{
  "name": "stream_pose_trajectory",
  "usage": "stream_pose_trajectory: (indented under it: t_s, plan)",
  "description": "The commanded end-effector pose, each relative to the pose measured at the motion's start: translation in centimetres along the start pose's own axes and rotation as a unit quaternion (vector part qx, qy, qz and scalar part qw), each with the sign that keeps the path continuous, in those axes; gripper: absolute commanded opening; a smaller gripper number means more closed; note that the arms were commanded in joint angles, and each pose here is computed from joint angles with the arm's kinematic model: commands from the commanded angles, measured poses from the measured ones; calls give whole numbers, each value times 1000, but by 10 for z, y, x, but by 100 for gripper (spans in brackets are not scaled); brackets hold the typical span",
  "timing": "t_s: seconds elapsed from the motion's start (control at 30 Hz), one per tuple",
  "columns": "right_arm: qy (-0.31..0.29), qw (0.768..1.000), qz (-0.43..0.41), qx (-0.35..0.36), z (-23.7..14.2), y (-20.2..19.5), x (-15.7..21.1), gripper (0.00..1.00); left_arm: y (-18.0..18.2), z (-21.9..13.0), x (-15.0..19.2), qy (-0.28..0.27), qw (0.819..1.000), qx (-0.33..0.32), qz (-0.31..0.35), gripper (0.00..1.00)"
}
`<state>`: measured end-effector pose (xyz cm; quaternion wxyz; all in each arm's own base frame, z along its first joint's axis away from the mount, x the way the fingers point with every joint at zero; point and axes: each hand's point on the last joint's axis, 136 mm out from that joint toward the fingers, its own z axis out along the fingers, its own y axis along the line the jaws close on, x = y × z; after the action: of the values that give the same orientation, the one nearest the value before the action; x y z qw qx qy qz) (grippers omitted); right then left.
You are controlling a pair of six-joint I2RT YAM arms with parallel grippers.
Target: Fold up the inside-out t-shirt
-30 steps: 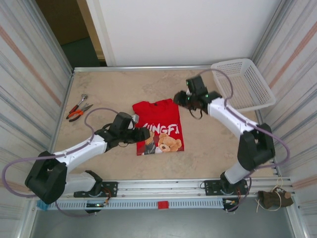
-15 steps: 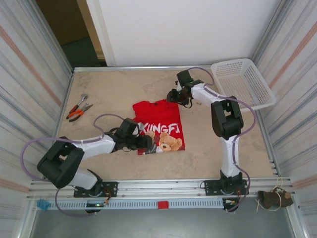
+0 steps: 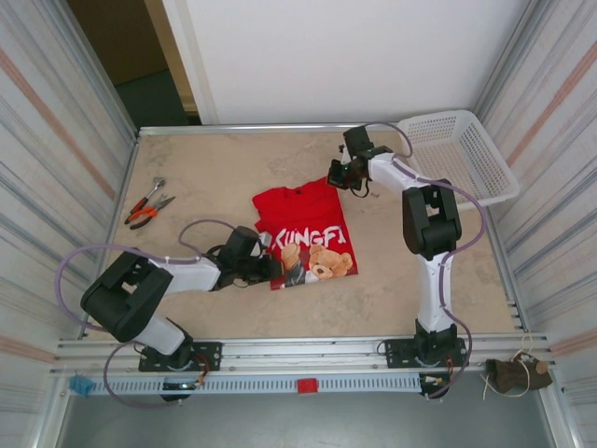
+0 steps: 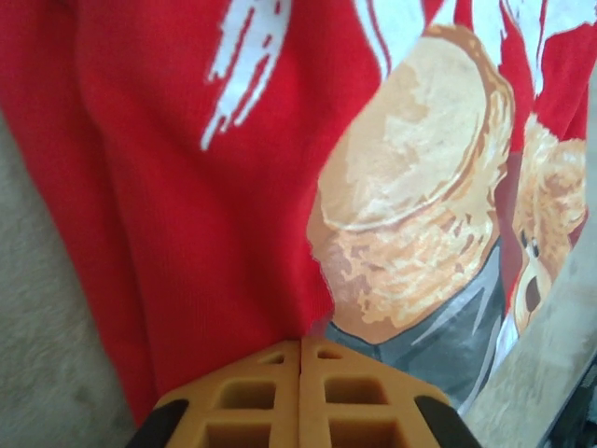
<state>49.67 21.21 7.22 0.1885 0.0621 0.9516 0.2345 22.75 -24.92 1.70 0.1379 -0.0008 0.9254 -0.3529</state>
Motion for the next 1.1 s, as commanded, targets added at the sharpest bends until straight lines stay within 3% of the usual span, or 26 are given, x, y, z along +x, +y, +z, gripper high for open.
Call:
stream_pose_trajectory:
  t_s: [0.0,0.2,0.27,0.3,0.33,0.4,0.47,0.63,0.8,1.07]
  plan:
    - [-43,998,33,-13,-23,1,-22,0,55,5,52,79,992,-87,-45,0]
    - [-47,997,53,-13,-9,-7,-25,1,54,6,51,81,992,-88,-42,0]
    - [-45,997,59,-12,-8,-12,-25,32,51,5,49,79,992,-84,-40,0]
    - [-45,997,59,-17,-13,-10,-24,42,47,4,47,78,993,-79,-37,0]
    - [-48,997,55,-18,-20,-8,-23,47,43,3,43,75,994,-76,-32,3]
    - [-59,997,48,-19,-39,-5,-17,50,28,-5,32,64,996,-66,-19,23]
    - [-64,997,48,-21,-62,-4,-2,51,2,-19,11,39,998,-47,3,43]
    - [-43,997,52,-35,-99,5,66,48,-53,-76,-61,-54,998,1,31,64]
    - [-5,1000,11,-23,-95,21,144,38,-48,-108,-141,-110,993,-1,32,65]
    - [62,997,-26,-49,-58,56,218,10,1,-64,-211,-66,995,-50,62,57]
